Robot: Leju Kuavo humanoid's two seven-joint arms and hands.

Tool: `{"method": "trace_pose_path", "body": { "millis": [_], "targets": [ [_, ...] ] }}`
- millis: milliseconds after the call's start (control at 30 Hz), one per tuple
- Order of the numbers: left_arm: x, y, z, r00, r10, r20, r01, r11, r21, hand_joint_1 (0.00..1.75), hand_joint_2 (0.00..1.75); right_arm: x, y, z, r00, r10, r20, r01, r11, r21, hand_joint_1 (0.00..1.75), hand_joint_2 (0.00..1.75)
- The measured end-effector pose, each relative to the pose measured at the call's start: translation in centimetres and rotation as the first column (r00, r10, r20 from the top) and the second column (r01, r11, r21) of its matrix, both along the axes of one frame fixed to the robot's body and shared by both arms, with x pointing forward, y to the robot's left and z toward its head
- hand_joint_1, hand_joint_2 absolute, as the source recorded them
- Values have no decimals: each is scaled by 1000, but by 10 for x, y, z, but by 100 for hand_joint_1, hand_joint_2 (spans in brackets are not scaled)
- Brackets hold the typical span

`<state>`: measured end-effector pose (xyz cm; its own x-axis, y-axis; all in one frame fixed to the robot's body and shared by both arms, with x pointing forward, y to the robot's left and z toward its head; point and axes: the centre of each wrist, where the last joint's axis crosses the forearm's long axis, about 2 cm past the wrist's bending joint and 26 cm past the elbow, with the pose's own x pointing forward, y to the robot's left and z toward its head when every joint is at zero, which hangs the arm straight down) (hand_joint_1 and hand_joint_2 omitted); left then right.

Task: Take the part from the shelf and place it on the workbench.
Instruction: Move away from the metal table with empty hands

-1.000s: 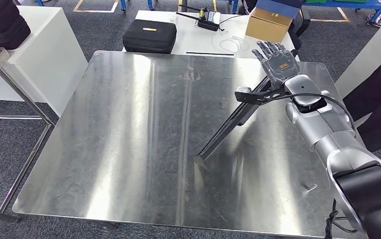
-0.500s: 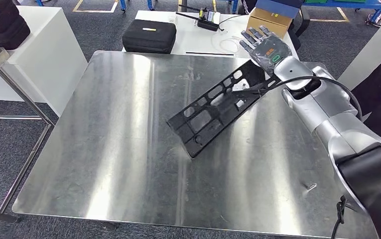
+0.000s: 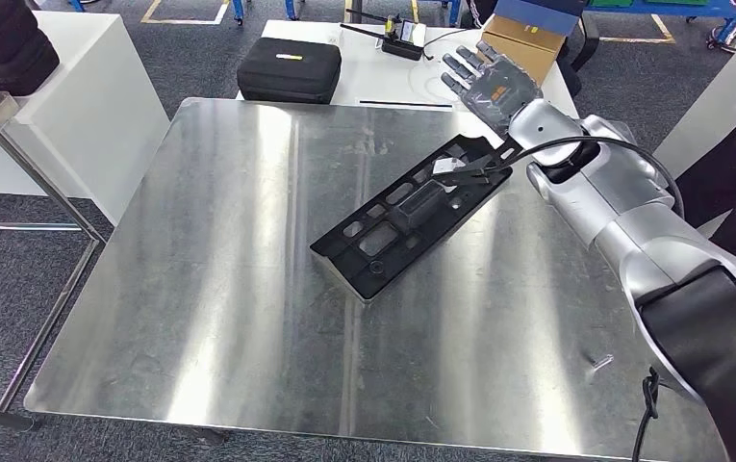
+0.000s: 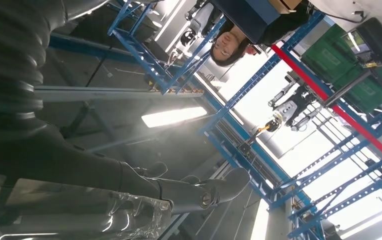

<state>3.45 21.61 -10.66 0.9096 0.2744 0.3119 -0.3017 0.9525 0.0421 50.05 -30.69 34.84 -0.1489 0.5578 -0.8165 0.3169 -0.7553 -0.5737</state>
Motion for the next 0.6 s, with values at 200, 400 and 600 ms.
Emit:
{"method": "trace_pose_path", "body": {
  "millis": [200, 400, 600],
  "targets": [
    [0, -2, 0, 1000, 10, -3, -10, 1000, 2, 0, 0, 0, 5, -3, 1000, -2, -11, 3, 987, 161, 0, 175],
    [0, -5, 1, 1000, 24, -6, -24, 1000, 6, 0, 0, -1, 13, -10, 997, 26, -77, 19, 845, 535, 0, 175],
    [0, -6, 1, 999, 33, -6, -33, 999, 12, 0, 0, -1, 12, -14, 982, 93, -163, 85, 554, 828, 0, 175]
  ]
}}
